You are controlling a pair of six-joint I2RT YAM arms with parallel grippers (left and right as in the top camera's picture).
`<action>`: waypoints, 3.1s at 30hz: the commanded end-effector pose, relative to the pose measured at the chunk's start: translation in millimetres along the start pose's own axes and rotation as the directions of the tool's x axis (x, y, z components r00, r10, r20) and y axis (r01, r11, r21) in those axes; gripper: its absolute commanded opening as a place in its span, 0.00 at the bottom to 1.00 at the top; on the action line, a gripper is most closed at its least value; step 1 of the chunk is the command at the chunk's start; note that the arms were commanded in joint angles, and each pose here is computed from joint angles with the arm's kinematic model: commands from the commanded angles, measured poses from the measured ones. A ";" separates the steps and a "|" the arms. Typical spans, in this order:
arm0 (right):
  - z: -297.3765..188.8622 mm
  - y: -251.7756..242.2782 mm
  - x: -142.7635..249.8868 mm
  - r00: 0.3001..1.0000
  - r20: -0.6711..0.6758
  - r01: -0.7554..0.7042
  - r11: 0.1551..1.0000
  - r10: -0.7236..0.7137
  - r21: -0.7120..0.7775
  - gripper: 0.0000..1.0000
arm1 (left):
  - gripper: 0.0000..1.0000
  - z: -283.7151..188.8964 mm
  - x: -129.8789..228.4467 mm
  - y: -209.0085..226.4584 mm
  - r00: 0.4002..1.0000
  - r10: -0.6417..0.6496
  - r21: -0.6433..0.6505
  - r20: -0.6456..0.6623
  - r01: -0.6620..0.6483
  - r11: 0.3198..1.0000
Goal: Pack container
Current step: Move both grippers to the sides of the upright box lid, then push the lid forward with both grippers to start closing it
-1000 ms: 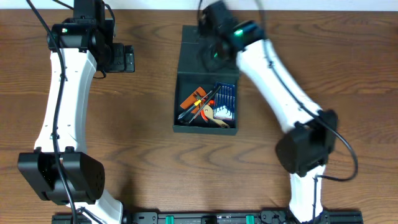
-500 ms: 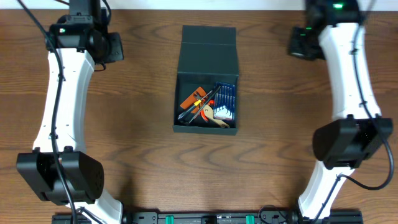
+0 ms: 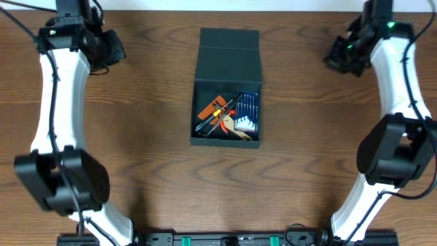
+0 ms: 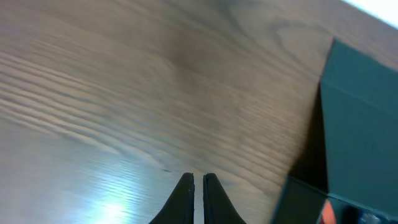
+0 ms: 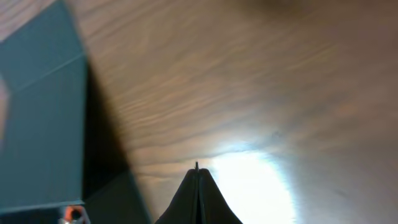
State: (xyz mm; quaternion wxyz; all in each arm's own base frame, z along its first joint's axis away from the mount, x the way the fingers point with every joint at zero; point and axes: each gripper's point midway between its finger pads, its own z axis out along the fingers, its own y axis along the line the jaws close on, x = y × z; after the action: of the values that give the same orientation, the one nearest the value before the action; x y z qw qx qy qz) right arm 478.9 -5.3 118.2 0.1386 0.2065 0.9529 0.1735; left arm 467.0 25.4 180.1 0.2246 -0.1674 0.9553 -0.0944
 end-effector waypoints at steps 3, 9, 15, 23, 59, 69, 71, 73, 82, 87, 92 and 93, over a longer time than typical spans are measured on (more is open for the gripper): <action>31.2 43.6 35.7 0.993 -0.089 0.063 0.980 -0.081 -0.189 0.01 | 0.06 44.1 30.7 -19.0 0.982 -0.041 0.167 -0.185 0.073 0.983; 51.2 60.1 49.5 0.990 -0.092 0.080 0.968 -0.105 -0.239 0.01 | 0.06 71.3 47.0 -34.8 0.959 -0.016 0.291 -0.283 0.102 0.951; 63.4 67.2 58.3 0.990 -0.097 0.074 0.958 -0.105 -0.277 0.01 | 0.06 89.3 62.5 -46.2 0.931 -0.006 0.371 -0.365 0.151 0.916; 96.8 62.2 70.9 0.991 -0.106 0.049 0.956 -0.083 -0.289 0.01 | 0.06 94.8 63.9 -54.7 0.935 0.025 0.390 -0.355 0.124 0.913; 134.9 105.2 75.5 0.991 -0.085 0.060 0.908 -0.104 -0.414 0.01 | 0.06 140.7 89.6 -108.1 0.910 0.142 0.600 -0.390 0.134 0.789; 149.6 107.7 84.5 0.988 -0.119 0.041 0.900 -0.103 -0.434 0.01 | 0.06 141.5 94.1 -121.3 0.910 0.172 0.615 -0.376 0.107 0.781; 150.1 107.7 84.1 0.988 -0.117 0.043 0.900 -0.104 -0.435 0.01 | 0.06 141.8 93.6 -121.5 0.911 0.172 0.617 -0.374 0.105 0.780; 148.7 111.2 82.4 0.988 -0.108 0.051 0.891 -0.111 -0.451 0.01 | 0.06 142.7 93.7 -122.3 0.912 0.175 0.619 -0.371 0.102 0.779; 141.1 126.6 72.5 0.992 -0.086 0.035 0.855 -0.093 -0.518 0.01 | 0.06 156.2 99.7 -125.7 0.905 0.166 0.629 -0.393 0.133 0.766; 134.8 135.9 75.2 0.988 -0.094 0.045 0.821 -0.119 -0.570 0.01 | 0.06 151.8 100.2 -135.6 0.900 0.183 0.690 -0.395 0.159 0.706; 128.2 144.3 74.5 0.986 -0.088 0.060 0.791 -0.142 -0.609 0.01 | 0.06 143.9 95.4 -144.8 0.906 0.203 0.743 -0.371 0.158 0.650; 126.5 145.9 74.4 0.985 -0.088 0.062 0.784 -0.147 -0.617 0.01 | 0.06 142.4 95.0 -146.0 0.906 0.206 0.749 -0.369 0.159 0.643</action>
State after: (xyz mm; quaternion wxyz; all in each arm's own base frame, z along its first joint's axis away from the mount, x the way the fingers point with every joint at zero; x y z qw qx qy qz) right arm 513.5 174.8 40.5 0.1641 0.1007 0.8740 0.4461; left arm 497.9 -150.9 49.2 0.0746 -0.0275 0.8704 -0.4859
